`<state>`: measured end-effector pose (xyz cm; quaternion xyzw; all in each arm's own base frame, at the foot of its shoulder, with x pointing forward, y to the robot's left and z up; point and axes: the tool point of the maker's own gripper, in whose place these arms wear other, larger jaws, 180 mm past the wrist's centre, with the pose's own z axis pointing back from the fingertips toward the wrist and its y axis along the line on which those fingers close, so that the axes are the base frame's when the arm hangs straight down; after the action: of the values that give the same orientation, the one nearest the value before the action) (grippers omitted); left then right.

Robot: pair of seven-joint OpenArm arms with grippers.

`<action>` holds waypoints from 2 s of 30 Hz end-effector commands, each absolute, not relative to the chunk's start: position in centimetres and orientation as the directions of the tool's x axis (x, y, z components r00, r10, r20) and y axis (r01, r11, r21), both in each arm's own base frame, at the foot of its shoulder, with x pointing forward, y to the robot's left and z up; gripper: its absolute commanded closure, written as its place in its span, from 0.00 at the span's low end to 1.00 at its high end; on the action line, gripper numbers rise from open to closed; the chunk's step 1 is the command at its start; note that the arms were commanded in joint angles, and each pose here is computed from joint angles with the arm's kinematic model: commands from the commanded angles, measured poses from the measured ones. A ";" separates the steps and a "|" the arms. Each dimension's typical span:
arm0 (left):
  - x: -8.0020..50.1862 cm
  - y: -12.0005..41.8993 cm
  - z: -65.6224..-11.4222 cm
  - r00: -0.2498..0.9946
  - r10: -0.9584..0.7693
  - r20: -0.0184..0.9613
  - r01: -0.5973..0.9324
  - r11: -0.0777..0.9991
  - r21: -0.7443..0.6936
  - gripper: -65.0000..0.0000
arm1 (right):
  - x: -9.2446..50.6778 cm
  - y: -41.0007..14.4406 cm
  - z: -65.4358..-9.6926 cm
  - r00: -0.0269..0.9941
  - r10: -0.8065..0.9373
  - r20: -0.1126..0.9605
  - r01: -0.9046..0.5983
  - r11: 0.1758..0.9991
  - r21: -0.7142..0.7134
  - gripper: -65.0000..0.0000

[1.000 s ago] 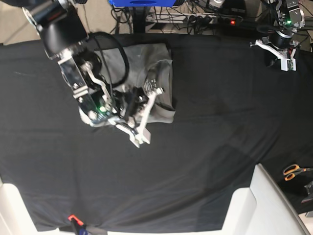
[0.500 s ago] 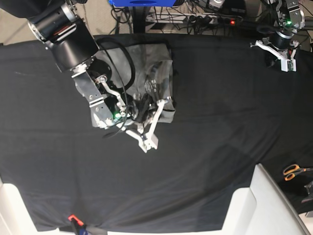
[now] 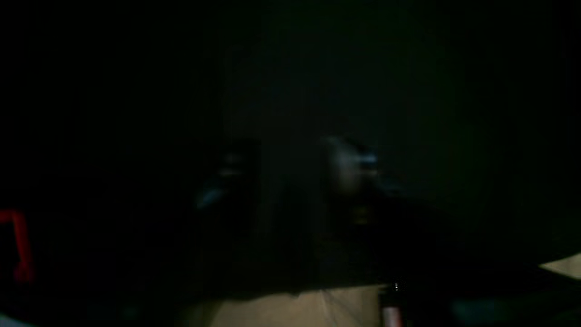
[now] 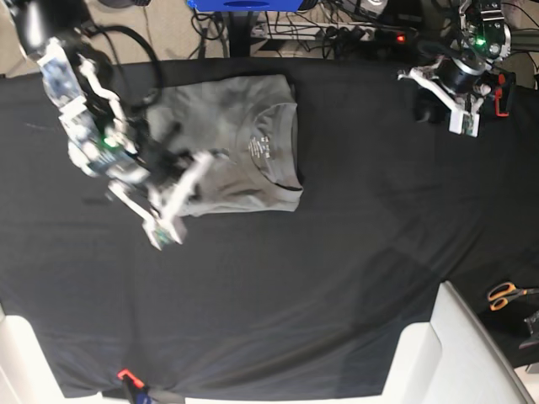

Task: Fold the T-shirt properly
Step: 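Release the right gripper and bring the left gripper onto the shirt, then grasp the shirt with the left gripper and rotate it square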

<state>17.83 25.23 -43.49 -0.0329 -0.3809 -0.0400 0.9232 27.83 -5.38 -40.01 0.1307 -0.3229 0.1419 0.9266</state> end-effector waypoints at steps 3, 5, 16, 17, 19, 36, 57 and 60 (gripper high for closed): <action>19.6 21.7 -40.0 0.634 0.038 0.773 0.218 0.949 -0.226 0.16 | 26.3 -7.7 -41.4 0.780 0.166 0.604 -0.307 0.941 0.139 1.00; 20.6 19.3 -38.1 0.601 0.068 0.796 0.327 0.888 -0.322 0.00 | 25.0 -8.9 -42.6 0.806 0.166 0.568 -0.287 0.949 0.130 1.00; 23.0 9.6 -41.4 0.695 0.212 0.687 0.366 0.718 -0.592 0.00 | 21.4 -12.6 -45.4 0.809 0.184 0.559 -0.270 0.960 0.076 1.00; 22.9 9.1 -41.9 0.708 0.208 0.675 0.366 0.709 -0.603 0.00 | 21.2 -12.6 -45.5 0.811 0.185 0.555 -0.271 0.960 0.076 1.00; 22.3 8.4 -43.1 0.736 0.203 0.646 0.353 0.699 -0.622 0.00 | 20.9 -13.0 -45.6 0.813 0.193 0.549 -0.274 0.959 0.069 1.00; 22.9 1.9 -45.8 0.815 0.143 0.562 0.379 0.602 -0.703 0.00 | 22.1 -19.3 -42.4 0.738 0.000 0.675 -0.036 0.999 0.040 1.00; 24.6 1.5 -47.6 0.845 0.179 0.504 0.309 0.605 -0.734 1.00 | 21.3 -22.5 -41.6 0.722 -0.020 0.692 -0.008 0.999 0.038 1.00; 24.9 1.7 -46.8 0.836 0.160 0.525 0.330 0.619 -0.713 1.00 | 21.5 -23.1 -41.2 0.710 -0.039 0.704 0.010 0.999 0.045 1.00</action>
<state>23.92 1.56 -47.80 -0.4278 -0.2641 -0.0444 0.8633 20.61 -22.69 -42.28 0.0228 -0.3601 -0.0187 0.9325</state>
